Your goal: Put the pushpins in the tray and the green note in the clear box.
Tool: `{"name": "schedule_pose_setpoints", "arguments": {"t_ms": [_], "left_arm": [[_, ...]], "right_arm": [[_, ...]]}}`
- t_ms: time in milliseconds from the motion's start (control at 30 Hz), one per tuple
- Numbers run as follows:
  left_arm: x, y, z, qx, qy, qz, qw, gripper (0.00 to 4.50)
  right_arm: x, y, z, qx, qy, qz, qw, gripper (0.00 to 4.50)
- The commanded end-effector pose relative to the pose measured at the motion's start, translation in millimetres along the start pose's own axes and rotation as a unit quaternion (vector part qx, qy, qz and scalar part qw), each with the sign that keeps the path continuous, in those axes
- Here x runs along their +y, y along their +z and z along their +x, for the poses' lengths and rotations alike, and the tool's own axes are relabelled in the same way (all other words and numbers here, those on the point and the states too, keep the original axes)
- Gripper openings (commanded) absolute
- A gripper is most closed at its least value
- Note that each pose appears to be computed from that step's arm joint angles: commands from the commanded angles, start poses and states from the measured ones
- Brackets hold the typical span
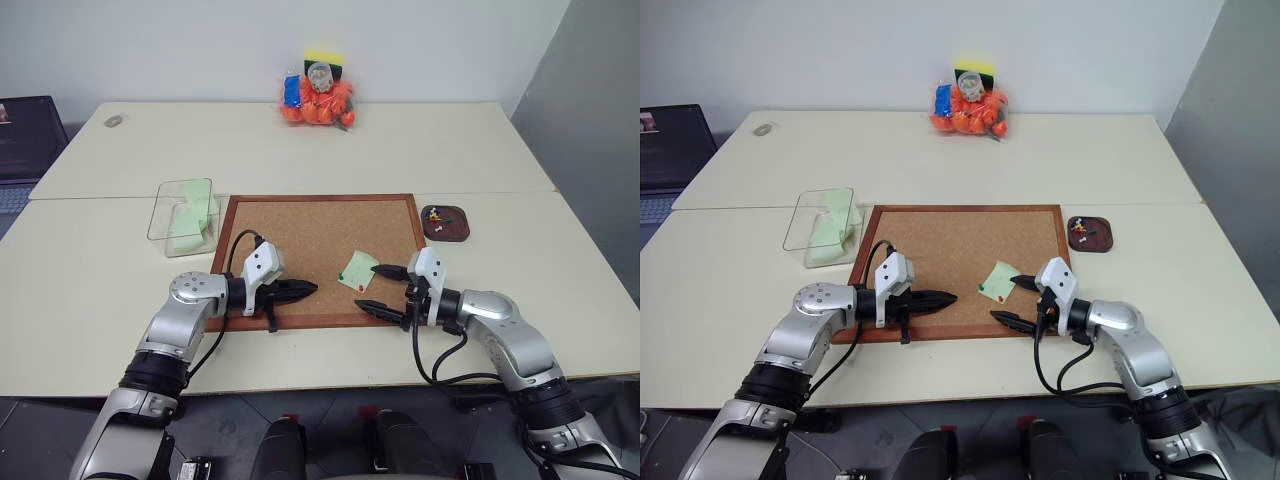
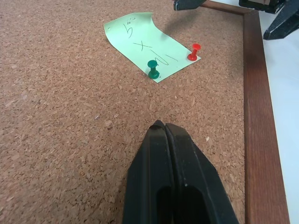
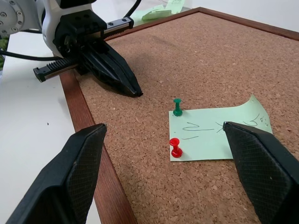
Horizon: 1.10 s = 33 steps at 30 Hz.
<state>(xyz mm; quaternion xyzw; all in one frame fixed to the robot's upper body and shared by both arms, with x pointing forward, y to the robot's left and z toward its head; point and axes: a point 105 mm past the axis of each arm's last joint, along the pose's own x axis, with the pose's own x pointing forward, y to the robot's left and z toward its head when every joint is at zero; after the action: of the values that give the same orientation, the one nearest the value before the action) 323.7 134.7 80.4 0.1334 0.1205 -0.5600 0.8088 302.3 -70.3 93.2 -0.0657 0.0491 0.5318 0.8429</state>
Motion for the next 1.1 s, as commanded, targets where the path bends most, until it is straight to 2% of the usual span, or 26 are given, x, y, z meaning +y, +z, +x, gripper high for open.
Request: {"name": "schedule_pose_setpoints", "arguments": {"t_ms": [33,400,500,667,1067,1100], "left_arm": [[-6,-13,1,0.027,-0.011,-0.010,1.000,0.00],[-7,-13,1,0.026,-0.009,-0.010,1.000,0.00],[-7,-13,1,0.026,-0.009,-0.011,1.000,0.00],[-7,-13,1,0.026,-0.010,-0.011,1.000,0.00],[-7,-12,1,0.027,-0.012,-0.010,1.000,0.00],[-7,-12,1,0.027,-0.012,-0.010,1.000,0.00]], "right_arm": [[0,7,9,-0.014,0.009,-0.030,0.999,4.24],[-4,-6,28,-0.012,0.011,-0.025,1.000,4.24],[-6,-6,28,-0.013,0.011,-0.024,1.000,3.80],[-6,-7,27,-0.013,0.011,-0.024,1.000,2.73],[-12,-10,27,-0.003,-0.004,-0.036,0.999,0.55],[-12,-10,27,-0.002,-0.007,-0.037,0.999,0.24]]}}
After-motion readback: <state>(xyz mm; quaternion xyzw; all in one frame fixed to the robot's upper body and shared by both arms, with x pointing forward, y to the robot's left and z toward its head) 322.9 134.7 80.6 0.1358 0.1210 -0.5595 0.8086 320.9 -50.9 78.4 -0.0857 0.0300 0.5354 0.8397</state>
